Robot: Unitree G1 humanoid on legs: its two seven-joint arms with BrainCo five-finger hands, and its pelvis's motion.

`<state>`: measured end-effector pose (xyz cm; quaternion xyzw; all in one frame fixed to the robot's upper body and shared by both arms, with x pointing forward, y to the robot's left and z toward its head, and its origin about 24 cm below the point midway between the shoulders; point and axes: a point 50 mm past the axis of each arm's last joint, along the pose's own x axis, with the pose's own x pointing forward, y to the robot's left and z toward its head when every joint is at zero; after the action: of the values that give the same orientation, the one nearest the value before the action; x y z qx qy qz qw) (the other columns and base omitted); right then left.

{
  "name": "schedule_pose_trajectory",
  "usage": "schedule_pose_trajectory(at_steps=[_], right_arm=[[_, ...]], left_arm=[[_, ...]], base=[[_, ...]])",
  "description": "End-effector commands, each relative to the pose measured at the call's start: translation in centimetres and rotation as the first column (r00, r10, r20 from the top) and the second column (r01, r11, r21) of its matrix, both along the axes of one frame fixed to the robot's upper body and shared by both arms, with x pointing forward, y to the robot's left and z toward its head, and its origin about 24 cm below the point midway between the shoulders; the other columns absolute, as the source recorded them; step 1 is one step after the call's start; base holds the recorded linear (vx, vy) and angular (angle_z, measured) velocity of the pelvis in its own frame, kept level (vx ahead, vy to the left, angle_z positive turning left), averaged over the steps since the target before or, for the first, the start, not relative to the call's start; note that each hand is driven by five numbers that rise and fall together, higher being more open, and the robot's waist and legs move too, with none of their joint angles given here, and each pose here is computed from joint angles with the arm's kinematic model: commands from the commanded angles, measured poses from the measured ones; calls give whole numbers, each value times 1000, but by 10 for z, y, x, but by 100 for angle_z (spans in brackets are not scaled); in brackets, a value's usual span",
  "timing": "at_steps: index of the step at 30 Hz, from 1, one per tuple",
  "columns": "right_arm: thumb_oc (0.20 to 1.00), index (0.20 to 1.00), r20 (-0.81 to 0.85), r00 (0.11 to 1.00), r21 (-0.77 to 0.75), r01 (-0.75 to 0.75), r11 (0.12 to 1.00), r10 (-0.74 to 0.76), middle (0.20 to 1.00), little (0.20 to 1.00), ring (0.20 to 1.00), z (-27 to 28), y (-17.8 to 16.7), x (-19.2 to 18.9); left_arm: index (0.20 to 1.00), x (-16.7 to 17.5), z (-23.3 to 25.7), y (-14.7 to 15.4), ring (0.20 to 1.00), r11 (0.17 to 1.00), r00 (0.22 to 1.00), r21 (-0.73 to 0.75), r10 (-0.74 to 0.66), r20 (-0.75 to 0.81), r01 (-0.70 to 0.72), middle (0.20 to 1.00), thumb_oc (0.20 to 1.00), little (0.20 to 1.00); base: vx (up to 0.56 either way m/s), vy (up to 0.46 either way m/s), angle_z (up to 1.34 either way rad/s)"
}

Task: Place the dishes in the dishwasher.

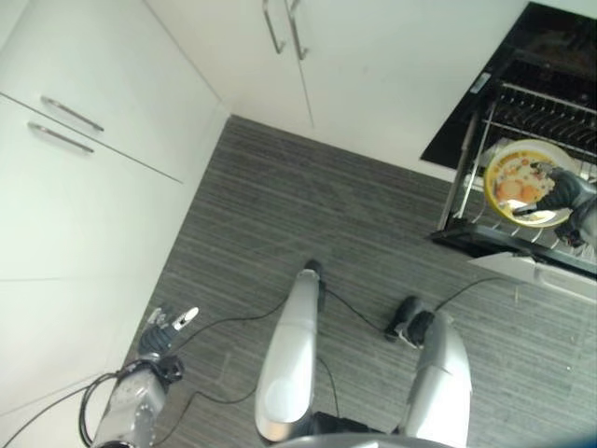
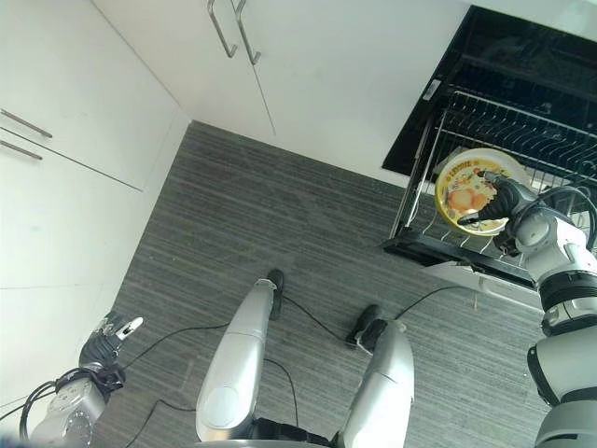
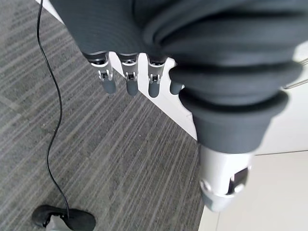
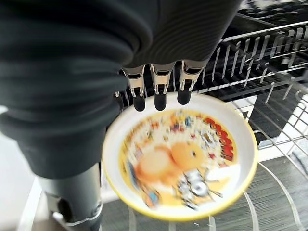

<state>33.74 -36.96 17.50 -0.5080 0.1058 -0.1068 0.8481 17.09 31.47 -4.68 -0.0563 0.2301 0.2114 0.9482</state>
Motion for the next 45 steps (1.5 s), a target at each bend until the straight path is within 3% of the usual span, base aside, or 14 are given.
schedule_pose_trajectory(at_steps=[1, 4, 9, 14, 18, 22, 26, 28, 32, 33, 37, 39, 41, 45], right_arm=[[1000, 1000, 86, 992, 231, 70, 970, -92, 1000, 1000, 1000, -1, -7, -4], [1000, 1000, 223, 949, 589, 52, 807, -224, 1000, 1000, 1000, 5, -16, -13], [1000, 1000, 308, 898, 857, -118, 502, -314, 1000, 1000, 1000, 1, -10, -21], [1000, 1000, 254, 902, 967, -234, 99, -348, 1000, 1000, 1000, -25, 17, -29], [1000, 1000, 291, 916, 950, -311, -31, -276, 1000, 1000, 1000, -39, 60, -44], [1000, 1000, 345, 885, 926, -375, -41, -313, 1000, 1000, 1000, -50, 80, -63], [1000, 1000, 438, 756, 894, -425, 144, -486, 1000, 1000, 1000, -44, 67, -88], [1000, 1000, 497, 635, 865, -416, 279, -592, 1000, 1000, 1000, -41, 58, -105], [1000, 1000, 503, 478, 858, -374, 352, -720, 1000, 1000, 1000, -46, 54, -124], [1000, 1000, 503, 476, 859, -371, 354, -722, 1000, 1000, 1000, -47, 54, -125], [1000, 1000, 345, 573, 925, -340, 167, -743, 1000, 1000, 1000, -85, 60, -119], [1000, 1000, 310, 599, 934, -338, 119, -738, 1000, 1000, 1000, -92, 64, -115], [1000, 1000, 248, 683, 952, -302, 44, -687, 1000, 1000, 1000, -108, 79, -109], [1000, 1000, 218, 783, 969, -245, 34, -582, 1000, 1000, 1000, -115, 96, -95]], left_arm=[[1000, -25, 0, 19, 1000, 995, 997, 88, 53, -61, -48, 1000, 1000, 1000], [1000, -31, -5, 18, 1000, 994, 994, 89, 73, -77, -66, 1000, 1000, 1000], [1000, -38, -13, 15, 1000, 992, 991, 83, 101, -87, -94, 1000, 1000, 1000], [1000, -39, -17, 10, 1000, 989, 988, 77, 135, -75, -129, 1000, 1000, 1000], [1000, -45, -25, 4, 1000, 980, 978, 64, 194, -81, -189, 1000, 1000, 1000], [1000, -56, -37, -3, 1000, 967, 962, 57, 252, -102, -248, 1000, 1000, 1000], [1000, -62, -46, -13, 1000, 961, 953, 48, 277, -121, -273, 1000, 1000, 1000], [1000, -63, -50, -19, 1000, 958, 950, 29, 286, -123, -284, 1000, 1000, 1000], [1000, -61, -57, -35, 1000, 957, 950, -13, 285, -131, -289, 1000, 1000, 1000], [1000, -60, -57, -36, 1000, 957, 950, -17, 285, -131, -290, 1000, 1000, 1000], [1000, -47, -54, -43, 1000, 961, 956, -28, 270, -114, -274, 1000, 1000, 1000], [1000, -43, -51, -41, 1000, 961, 956, -19, 270, -114, -274, 1000, 1000, 1000], [1000, -41, -48, -33, 1000, 958, 951, 1, 283, -125, -285, 1000, 1000, 1000], [1000, -49, -55, -42, 1000, 969, 953, -5, 242, -182, -247, 1000, 1000, 1000]], base=[[20, 50, -8], [20, 56, -5], [31, 49, -13], [-5, 39, -19], [8, 52, -16], [-4, 48, -30], [-47, 49, -19], [-85, 83, -25], [-64, 75, -31], [-93, 30, -41], [-124, -91, -17], [-94, -199, 6], [-50, -298, 3], [100, -138, 20]])
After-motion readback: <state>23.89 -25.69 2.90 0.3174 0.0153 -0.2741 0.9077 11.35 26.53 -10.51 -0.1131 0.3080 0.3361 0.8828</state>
